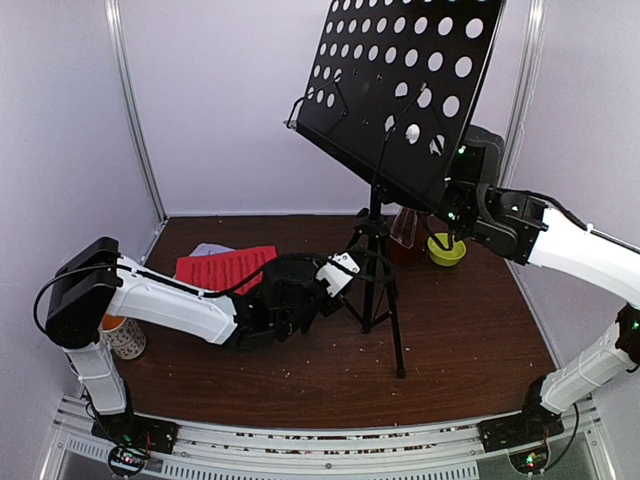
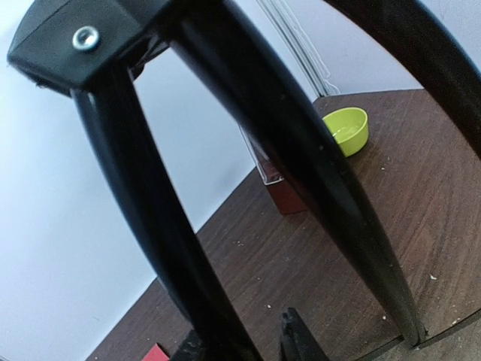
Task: Set up the instrument practice props
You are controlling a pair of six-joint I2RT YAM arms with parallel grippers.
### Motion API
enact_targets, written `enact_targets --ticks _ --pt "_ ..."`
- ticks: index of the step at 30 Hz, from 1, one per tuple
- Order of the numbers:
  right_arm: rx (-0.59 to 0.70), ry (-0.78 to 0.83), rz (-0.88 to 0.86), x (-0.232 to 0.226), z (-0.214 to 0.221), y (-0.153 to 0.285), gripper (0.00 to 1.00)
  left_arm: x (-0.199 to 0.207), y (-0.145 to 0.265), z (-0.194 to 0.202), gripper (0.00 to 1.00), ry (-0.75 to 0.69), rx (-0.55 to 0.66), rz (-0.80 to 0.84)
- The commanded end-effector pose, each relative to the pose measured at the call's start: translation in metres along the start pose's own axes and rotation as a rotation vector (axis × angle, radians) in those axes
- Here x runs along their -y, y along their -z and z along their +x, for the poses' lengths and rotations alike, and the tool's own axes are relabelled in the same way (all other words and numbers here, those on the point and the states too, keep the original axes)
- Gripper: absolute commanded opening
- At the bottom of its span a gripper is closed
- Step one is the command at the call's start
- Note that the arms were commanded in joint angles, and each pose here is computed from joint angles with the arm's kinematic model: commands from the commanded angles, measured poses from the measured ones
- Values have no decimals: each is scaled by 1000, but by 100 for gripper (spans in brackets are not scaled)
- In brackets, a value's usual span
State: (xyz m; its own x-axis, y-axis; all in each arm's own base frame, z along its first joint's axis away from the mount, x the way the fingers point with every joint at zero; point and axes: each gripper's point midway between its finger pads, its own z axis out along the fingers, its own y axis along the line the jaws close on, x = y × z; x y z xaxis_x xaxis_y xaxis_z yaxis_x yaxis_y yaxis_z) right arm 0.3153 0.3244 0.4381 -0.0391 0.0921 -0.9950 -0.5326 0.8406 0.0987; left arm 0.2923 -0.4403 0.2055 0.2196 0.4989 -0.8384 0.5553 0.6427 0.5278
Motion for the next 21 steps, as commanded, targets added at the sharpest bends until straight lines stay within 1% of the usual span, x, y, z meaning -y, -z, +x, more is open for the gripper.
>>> enact_targets --ticks 1,10,15,21 --pt "343 -138 -101 -9 -118 35 0 6 1 -17 25 -41 56 20" --pt "413 -114 -144 -2 -156 39 0 9 8 4 1 -135 8 29" --pt "424 -90 -190 -6 -172 32 0 10 10 13 0 -165 -14 27" --pt "424 -68 -242 -13 -176 23 0 14 14 35 0 -224 -71 34"
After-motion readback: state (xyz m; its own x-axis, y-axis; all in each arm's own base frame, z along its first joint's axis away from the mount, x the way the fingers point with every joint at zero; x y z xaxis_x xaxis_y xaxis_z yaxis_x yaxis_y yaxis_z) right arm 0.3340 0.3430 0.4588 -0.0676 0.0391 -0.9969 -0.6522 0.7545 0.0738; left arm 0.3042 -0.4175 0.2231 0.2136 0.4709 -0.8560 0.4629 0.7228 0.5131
